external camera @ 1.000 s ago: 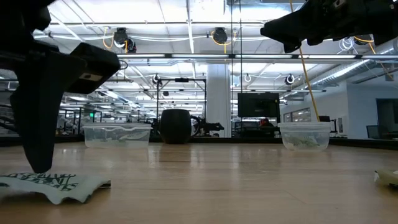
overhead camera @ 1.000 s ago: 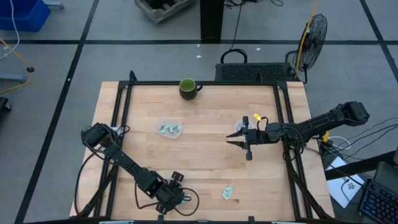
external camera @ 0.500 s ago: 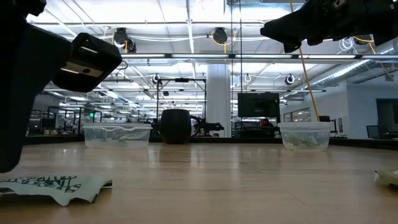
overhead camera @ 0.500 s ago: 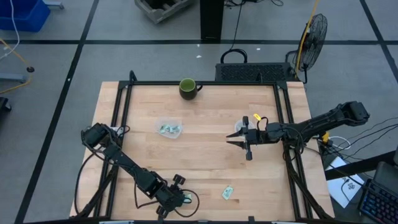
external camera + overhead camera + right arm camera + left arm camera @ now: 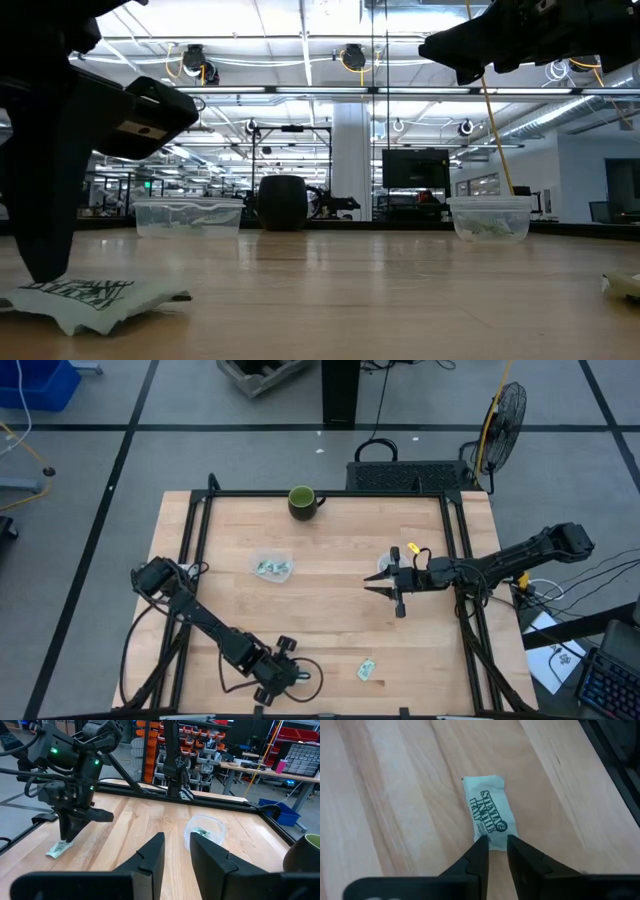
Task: Pick and place Stevia / Truvia into bins
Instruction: Put the white stevia packet into the left transparent container
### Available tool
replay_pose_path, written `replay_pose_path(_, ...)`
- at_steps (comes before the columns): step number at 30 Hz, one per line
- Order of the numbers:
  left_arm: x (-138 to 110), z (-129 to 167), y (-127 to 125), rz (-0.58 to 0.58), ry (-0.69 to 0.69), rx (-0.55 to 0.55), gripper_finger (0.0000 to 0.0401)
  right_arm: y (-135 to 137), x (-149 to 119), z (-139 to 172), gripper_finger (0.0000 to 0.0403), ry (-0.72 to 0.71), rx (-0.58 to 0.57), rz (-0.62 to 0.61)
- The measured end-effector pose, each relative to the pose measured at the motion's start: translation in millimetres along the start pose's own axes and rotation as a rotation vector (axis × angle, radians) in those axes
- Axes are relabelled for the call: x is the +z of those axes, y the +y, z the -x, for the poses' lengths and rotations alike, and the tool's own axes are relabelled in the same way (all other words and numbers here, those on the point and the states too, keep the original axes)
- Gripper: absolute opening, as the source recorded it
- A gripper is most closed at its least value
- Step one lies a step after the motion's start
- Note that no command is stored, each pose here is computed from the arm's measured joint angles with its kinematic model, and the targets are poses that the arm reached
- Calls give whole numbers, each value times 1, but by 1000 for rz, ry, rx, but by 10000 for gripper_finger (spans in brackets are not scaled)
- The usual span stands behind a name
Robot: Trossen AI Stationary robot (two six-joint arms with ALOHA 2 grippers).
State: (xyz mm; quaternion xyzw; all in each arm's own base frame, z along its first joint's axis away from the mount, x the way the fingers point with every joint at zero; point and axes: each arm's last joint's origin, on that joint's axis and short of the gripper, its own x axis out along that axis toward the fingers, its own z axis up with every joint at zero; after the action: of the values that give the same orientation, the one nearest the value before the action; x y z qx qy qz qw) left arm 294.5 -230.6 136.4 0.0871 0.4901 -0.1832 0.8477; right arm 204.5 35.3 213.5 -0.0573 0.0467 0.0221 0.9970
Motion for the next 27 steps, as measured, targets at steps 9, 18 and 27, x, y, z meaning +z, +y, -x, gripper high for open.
replay_pose_path(9, 1, 0, 1, 7, -6, -1, 120, 0, 0, 0, 84, 0, 0, 0)
replay_pose_path(18, 3, 0, 0, 10, -29, -6, 127, 0, 0, 0, 84, 0, 0, 0)
replay_pose_path(27, 3, 1, 1, 4, -23, -4, 127, 0, 0, 0, 84, -1, 0, 0)
